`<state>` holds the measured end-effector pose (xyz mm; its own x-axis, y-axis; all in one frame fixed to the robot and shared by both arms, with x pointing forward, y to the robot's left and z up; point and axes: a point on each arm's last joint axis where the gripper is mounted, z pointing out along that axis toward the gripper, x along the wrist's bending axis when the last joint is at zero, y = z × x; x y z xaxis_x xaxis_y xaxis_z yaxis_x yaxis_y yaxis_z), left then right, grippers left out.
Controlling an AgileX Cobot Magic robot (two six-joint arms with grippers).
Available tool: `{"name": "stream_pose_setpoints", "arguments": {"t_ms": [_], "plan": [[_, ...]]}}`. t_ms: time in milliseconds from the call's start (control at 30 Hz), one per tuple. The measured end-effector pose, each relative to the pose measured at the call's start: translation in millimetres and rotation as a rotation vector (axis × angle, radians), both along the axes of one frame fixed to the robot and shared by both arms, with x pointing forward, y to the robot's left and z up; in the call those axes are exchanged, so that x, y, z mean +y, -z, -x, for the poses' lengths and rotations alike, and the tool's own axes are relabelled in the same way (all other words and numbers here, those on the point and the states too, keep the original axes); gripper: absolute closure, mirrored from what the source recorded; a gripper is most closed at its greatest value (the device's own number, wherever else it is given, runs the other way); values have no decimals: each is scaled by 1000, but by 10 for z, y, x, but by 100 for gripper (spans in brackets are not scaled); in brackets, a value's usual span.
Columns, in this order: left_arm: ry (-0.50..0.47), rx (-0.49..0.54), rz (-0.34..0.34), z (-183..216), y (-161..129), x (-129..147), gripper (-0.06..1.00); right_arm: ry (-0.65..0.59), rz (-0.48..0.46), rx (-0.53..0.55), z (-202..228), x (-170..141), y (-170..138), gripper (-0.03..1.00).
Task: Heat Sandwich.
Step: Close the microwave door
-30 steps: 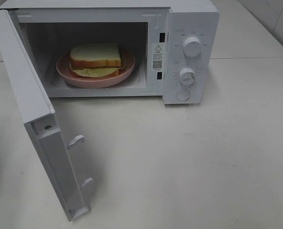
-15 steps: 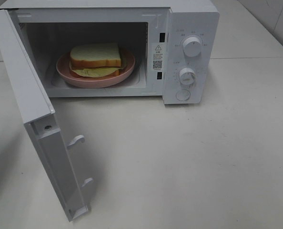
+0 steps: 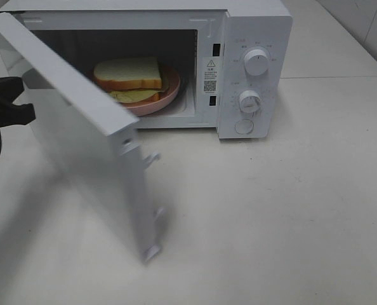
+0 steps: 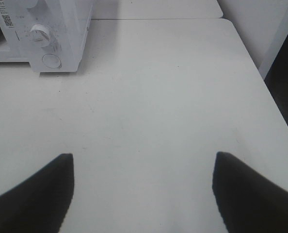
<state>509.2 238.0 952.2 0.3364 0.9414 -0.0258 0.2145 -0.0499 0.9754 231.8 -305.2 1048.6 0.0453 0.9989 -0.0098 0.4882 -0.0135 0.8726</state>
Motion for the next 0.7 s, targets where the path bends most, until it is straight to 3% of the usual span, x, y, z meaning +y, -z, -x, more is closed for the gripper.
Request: {"name": "stream_pose_setpoints", "arguments": {"t_ms": [200,700], "plan": [[95,-31,19,-178,-8,-349,94,0,0,0,0,0,0,21],[189,-56,100,-463,36,-1090,94,0,0,0,0,0,0,21]]}}
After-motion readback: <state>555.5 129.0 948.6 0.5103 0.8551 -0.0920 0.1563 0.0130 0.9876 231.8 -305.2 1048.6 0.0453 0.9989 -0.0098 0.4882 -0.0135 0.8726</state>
